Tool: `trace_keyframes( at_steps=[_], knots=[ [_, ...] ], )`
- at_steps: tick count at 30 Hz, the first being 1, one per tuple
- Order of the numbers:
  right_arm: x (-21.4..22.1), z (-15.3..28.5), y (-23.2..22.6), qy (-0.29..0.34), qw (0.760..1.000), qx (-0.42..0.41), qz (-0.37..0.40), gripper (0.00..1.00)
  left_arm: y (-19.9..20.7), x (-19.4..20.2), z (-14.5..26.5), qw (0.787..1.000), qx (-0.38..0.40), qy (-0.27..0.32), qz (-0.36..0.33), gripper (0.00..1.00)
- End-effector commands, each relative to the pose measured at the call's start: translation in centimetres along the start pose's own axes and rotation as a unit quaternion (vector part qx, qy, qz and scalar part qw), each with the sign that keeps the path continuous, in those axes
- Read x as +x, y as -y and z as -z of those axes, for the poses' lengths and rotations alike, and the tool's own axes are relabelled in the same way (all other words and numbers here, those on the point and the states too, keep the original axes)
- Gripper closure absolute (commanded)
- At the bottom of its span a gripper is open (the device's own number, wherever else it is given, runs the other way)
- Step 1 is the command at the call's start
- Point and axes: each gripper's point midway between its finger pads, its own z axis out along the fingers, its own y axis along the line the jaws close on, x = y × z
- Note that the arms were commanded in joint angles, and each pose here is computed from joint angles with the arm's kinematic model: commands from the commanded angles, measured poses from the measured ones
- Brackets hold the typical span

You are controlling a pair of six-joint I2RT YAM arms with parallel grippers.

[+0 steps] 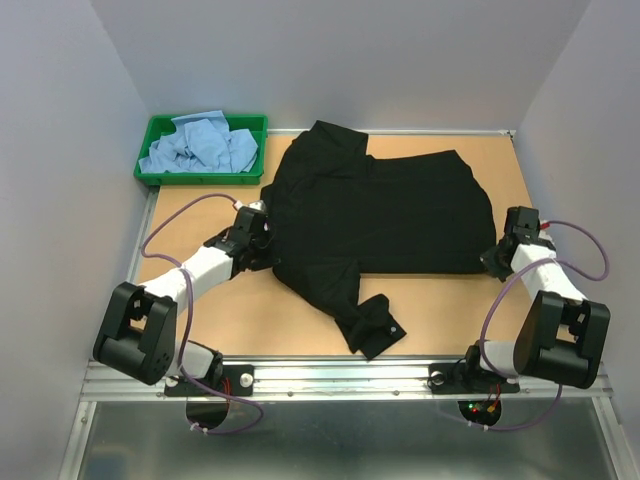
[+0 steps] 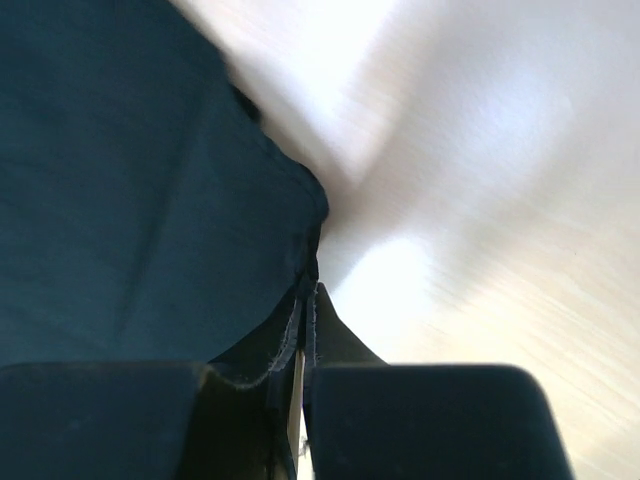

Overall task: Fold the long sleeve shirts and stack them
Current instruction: Fold the shirt

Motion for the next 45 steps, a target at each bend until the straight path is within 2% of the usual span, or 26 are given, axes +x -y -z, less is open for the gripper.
trace_keyframes(
  at_steps=[1,11,19,23,33,35,36,38,39,42,44,45],
  knots=[
    [-6.0,2.8,-2.8,0.085,0.996,-0.029,0.0,0.99,0.0,-4.0,1.9,0.998,-0.016,0.05,-0.018,1.0],
    [-9.9,3.2,-7.6,0.088,0.994,-0.068,0.002,0.99,0.3,-6.8,1.5,0.998,-0.015,0.053,-0.024,1.0],
    [-10.3,0.5,-10.0,0.056,0.995,-0.07,0.031,0.98,1.4,-6.6,-0.3,1.0,0.005,0.023,-0.019,1.0],
    [-10.9,0.3,-10.7,0.059,0.995,-0.072,0.042,0.97,1.4,-6.2,-0.5,1.0,0.007,0.016,-0.017,1.0],
    [-10.5,-2.1,-12.1,0.041,0.994,-0.065,0.076,0.89,1.1,-5.7,-2.0,1.0,0.004,0.009,-0.008,0.96],
    [-10.5,-2.9,-12.2,0.037,0.995,-0.059,0.078,0.88,1.2,-5.9,-2.5,1.0,0.004,0.009,-0.006,0.9],
    [-10.6,-3.0,-12.3,0.038,0.995,-0.058,0.077,0.86,1.1,-5.8,-2.9,1.0,0.002,0.005,-0.006,0.84],
    [-10.8,-3.6,-12.6,0.037,0.994,-0.057,0.08,0.8,1.5,-6.2,-3.0,1.0,0.006,0.007,-0.005,0.78],
    [-10.9,-3.6,-12.7,0.037,0.994,-0.057,0.086,0.75,1.5,-6.3,-3.1,1.0,0.005,0.007,-0.005,0.68],
    [-11.6,-3.5,-13.2,0.044,0.992,-0.063,0.095,0.63,2.0,-7.6,-2.6,1.0,0.008,0.025,-0.003,0.54],
    [-11.9,-3.1,-13.8,0.047,0.991,-0.073,0.102,0.56,2.2,-8.3,-2.3,0.999,0.01,0.036,-0.001,0.49],
    [-12.3,-2.4,-14.3,0.054,0.989,-0.083,0.108,0.48,2.6,-9.2,-1.8,0.999,0.013,0.049,-0.002,0.41]
  ],
)
